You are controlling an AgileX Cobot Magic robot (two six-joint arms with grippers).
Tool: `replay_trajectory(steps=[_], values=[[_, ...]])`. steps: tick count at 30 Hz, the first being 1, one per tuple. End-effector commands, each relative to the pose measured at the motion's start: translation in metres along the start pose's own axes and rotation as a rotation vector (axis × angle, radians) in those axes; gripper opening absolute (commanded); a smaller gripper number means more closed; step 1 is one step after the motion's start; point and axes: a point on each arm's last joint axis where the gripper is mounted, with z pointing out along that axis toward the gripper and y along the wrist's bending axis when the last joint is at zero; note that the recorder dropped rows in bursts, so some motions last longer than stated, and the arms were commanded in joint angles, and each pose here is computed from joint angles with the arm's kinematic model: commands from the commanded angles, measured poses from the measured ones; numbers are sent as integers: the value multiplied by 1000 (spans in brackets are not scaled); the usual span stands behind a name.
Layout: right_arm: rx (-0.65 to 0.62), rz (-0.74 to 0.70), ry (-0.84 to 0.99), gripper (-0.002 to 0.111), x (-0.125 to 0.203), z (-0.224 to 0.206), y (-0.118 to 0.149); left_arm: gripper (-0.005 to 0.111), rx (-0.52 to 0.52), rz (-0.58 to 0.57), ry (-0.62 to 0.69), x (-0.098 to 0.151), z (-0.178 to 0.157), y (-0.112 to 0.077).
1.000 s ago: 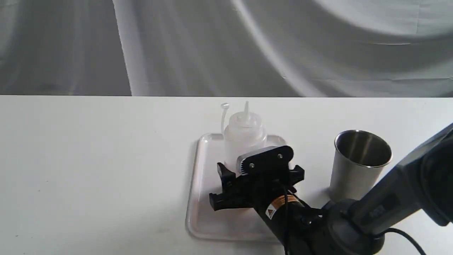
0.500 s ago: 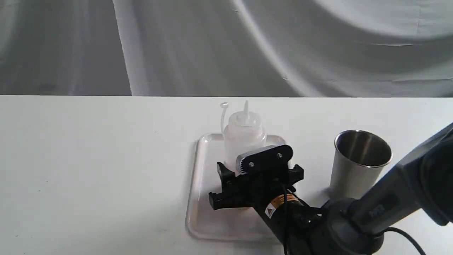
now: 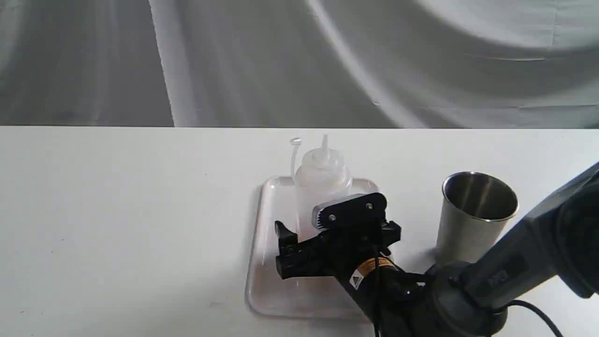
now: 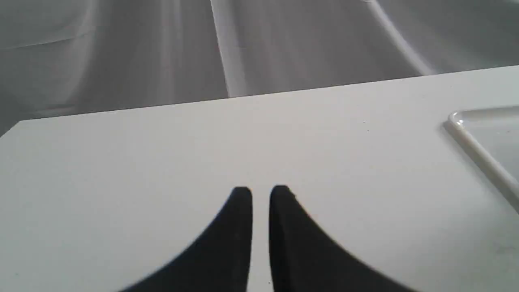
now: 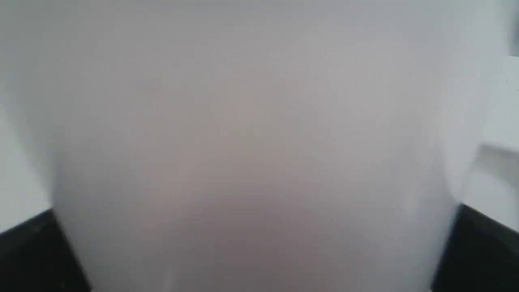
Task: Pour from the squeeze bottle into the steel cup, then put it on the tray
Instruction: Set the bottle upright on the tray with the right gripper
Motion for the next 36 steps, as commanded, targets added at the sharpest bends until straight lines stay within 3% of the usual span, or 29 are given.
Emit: replay_trajectory(steps=[1, 36], values=[[-7, 3, -8, 105, -3, 0, 1, 8, 3, 1, -8, 1, 0, 0], [-18, -34, -11, 105, -2, -2, 5, 8, 3, 1, -8, 1, 0, 0]])
